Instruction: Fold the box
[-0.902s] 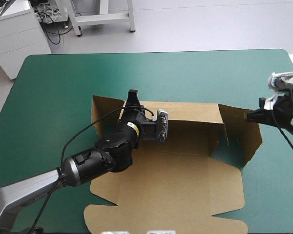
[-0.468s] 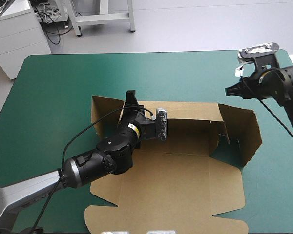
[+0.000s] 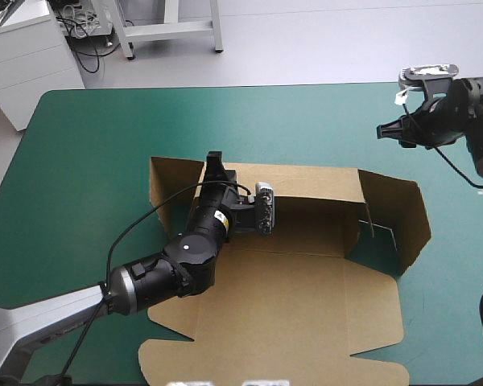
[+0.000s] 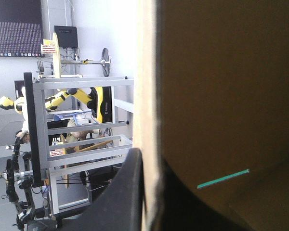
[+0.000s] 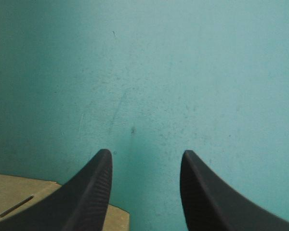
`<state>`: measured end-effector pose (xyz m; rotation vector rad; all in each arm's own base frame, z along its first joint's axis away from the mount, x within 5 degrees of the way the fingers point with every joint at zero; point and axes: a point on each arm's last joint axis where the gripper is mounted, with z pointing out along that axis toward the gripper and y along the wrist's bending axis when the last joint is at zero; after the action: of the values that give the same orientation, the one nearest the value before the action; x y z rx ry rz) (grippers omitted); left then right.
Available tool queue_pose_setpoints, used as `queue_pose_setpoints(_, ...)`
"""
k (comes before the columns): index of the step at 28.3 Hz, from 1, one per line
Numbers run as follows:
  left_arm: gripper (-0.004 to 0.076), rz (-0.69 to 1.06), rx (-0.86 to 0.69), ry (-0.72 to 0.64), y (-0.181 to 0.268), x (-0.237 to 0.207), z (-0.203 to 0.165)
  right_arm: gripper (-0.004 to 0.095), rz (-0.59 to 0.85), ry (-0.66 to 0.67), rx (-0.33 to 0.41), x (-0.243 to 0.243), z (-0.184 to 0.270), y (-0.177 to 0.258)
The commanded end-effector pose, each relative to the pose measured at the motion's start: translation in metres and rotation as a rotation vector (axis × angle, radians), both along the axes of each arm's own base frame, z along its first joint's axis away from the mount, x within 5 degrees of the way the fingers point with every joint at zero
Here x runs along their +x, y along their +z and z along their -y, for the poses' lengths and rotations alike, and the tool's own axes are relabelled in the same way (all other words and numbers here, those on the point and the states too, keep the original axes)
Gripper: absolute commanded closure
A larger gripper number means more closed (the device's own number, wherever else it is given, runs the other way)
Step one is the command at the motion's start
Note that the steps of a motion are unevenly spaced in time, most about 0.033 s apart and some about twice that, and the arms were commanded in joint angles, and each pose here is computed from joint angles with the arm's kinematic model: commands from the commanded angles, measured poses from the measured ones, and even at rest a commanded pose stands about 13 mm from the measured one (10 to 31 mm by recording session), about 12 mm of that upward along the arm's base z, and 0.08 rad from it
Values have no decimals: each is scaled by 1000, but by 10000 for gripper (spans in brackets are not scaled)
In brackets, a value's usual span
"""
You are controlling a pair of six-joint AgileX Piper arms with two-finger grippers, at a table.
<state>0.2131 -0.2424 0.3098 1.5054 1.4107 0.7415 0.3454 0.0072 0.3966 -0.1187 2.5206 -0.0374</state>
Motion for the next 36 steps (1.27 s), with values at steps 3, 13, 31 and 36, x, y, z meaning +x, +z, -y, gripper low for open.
queue_pose_setpoints(3, 756, 53, -61, 19, 15, 6, -8, 499, 49, -32, 25, 3, 24, 9)
queue_pose_setpoints(13, 756, 35, -36, 83, 3, 30, -20, 499, -20, 8, 136, 25, 19, -18)
queue_pose_setpoints(31, 756, 53, 6, 79, -2, 35, -18, 499, -149, 122, 192, 18, 10, -28)
queue_pose_setpoints(36, 756, 54, 8, 83, -2, 35, -18, 499, -127, 147, 193, 0, 7, -18)
